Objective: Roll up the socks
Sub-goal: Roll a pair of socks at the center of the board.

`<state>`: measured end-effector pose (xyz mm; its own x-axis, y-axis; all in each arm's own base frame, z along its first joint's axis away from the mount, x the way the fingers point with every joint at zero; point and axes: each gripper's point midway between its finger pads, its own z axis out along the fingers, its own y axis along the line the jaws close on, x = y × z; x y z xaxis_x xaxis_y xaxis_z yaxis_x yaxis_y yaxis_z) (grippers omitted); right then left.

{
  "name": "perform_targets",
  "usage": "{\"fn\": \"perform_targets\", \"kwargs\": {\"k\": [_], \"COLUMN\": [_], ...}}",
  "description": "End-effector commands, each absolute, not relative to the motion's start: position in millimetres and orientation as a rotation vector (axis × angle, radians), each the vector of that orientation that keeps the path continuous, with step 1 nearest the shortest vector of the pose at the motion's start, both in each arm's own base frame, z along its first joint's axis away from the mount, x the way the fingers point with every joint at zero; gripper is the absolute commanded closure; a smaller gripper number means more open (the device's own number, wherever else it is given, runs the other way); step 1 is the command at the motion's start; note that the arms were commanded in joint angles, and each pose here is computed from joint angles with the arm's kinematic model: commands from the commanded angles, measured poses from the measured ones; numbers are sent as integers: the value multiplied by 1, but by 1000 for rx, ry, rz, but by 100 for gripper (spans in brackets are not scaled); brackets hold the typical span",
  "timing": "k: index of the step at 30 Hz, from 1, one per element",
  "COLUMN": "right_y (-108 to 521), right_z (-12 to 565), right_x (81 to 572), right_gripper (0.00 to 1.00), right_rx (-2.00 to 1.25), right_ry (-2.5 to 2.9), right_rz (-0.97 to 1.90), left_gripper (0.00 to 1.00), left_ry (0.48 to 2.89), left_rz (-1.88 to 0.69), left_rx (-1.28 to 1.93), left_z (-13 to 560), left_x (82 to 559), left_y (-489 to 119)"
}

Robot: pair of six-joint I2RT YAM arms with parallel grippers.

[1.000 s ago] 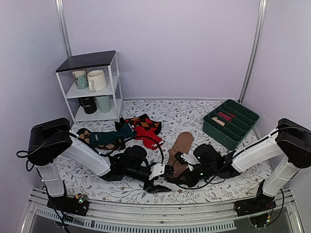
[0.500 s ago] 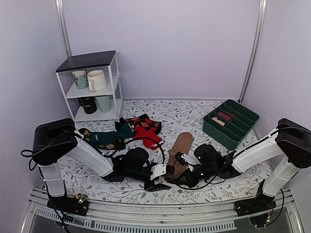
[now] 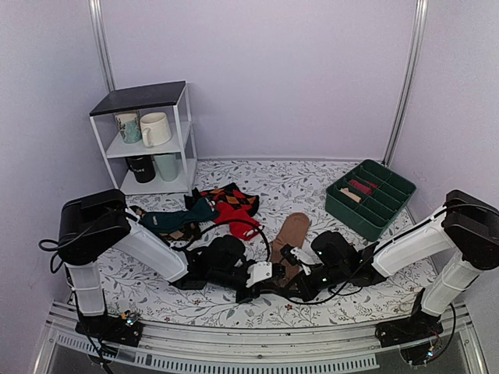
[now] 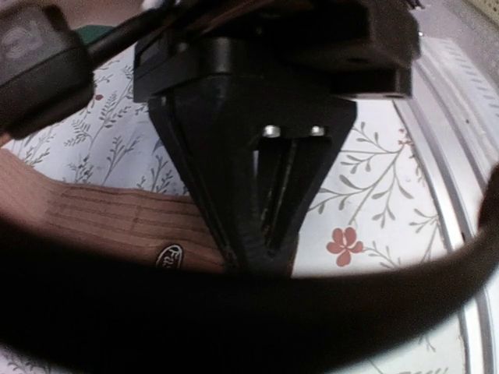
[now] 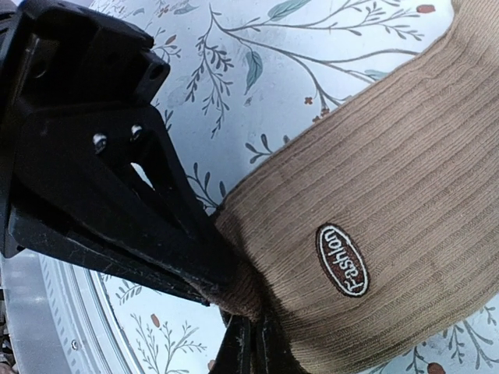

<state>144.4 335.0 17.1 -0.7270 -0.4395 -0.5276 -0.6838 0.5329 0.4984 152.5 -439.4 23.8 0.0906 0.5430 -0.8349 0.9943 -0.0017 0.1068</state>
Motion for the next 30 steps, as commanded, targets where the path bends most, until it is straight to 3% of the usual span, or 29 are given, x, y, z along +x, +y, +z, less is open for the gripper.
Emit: {"fn": "perform_targets", "kwargs": {"k": [1,3,5,9,17,24,30], "right_y": [294,295,295,300,295,310,327], "right_z": [-30,-28,-23,5,82,62,55], "right_x": [116,119,126,148,157,137,144], "right_gripper": [100,98,82,69,60,54,51], "right_rx": [-960,-956,-932,-862,-841,-1066,-1072], "right_ry": [2683,2670,2635,2466,1880,1772,1724], "right_rz": [875,867,846,835,961,853,779], "left_gripper": [100,100,100,100,100,100,100], "left_ry": [1579,1589,1625,1748,1967,2063,2099], "left_rz": [-763,-768,-779,-816,-982,-1112,-1142], "left_rx": [1626,1606,1575,1519,1478,1438,1457], "left_z": [17,21,24,19,6,-2,-14], "left_x": [157,157,158,159,151,143,136], "left_y": [-438,-436,-433,-425,-418,-411,-409]}}
